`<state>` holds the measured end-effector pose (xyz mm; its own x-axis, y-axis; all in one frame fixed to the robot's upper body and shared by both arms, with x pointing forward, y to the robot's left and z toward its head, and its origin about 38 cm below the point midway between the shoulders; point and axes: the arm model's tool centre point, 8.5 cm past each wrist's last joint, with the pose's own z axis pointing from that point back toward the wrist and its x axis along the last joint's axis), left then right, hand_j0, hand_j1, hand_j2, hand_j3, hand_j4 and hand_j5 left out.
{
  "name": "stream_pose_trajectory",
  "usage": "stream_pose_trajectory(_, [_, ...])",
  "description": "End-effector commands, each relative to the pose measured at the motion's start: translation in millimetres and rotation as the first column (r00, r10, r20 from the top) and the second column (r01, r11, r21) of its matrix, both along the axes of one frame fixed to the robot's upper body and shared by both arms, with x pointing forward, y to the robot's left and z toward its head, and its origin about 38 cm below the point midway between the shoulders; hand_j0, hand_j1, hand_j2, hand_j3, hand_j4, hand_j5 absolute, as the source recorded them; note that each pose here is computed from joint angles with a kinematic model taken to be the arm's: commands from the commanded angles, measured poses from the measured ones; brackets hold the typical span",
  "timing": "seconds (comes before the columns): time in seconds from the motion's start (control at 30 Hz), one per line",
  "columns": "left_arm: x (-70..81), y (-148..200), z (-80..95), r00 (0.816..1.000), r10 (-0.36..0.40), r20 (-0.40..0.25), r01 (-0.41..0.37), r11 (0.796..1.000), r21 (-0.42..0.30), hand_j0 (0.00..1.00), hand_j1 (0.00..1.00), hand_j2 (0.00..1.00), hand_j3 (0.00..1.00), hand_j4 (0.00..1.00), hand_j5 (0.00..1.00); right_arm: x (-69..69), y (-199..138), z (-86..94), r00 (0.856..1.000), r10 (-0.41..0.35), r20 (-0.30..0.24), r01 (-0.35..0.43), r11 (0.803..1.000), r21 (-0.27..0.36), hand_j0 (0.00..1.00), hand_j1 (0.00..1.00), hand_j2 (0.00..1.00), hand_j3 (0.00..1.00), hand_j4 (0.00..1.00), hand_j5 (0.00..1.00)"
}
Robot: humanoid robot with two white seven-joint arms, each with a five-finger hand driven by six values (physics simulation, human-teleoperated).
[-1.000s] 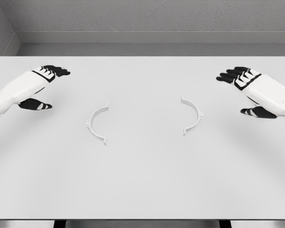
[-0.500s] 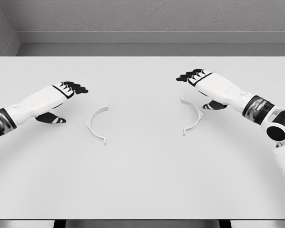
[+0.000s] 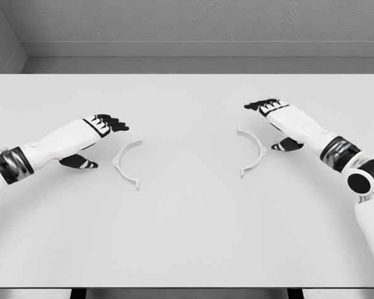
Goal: Assemble PVC drainage pipe clamps
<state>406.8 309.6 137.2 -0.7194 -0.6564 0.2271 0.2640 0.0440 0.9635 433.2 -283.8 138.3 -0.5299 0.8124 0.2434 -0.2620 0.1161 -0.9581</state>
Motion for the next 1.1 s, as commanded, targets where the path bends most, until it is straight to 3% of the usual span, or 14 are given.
stream_pose_trajectory(0.0, [0.3,-3.9,-0.6,1.000,-0.003,-0.002,0.003,1.000,-0.016,1.00,1.00,1.00,1.00,1.00,1.00,-0.2,0.5,0.9,1.000,0.004,0.001,-0.004,1.000,0.009,1.00,1.00,1.00,1.00,1.00,1.00])
stream_pose_trajectory(0.33, [2.6,-18.9,-5.0,1.000,-0.014,-0.004,0.014,0.999,-0.052,1.00,1.00,1.00,1.00,1.00,1.00,-2.2,0.6,-4.8,1.000,0.012,-0.013,-0.012,1.000,0.004,1.00,1.00,1.00,1.00,1.00,1.00])
stream_pose_trajectory(1.07, [12.3,-16.2,-13.9,1.000,0.020,-0.022,-0.021,0.998,-0.055,1.00,1.00,1.00,1.00,1.00,1.00,1.5,13.8,-11.3,0.999,0.024,-0.034,-0.024,1.000,0.013,1.00,1.00,1.00,1.00,1.00,1.00])
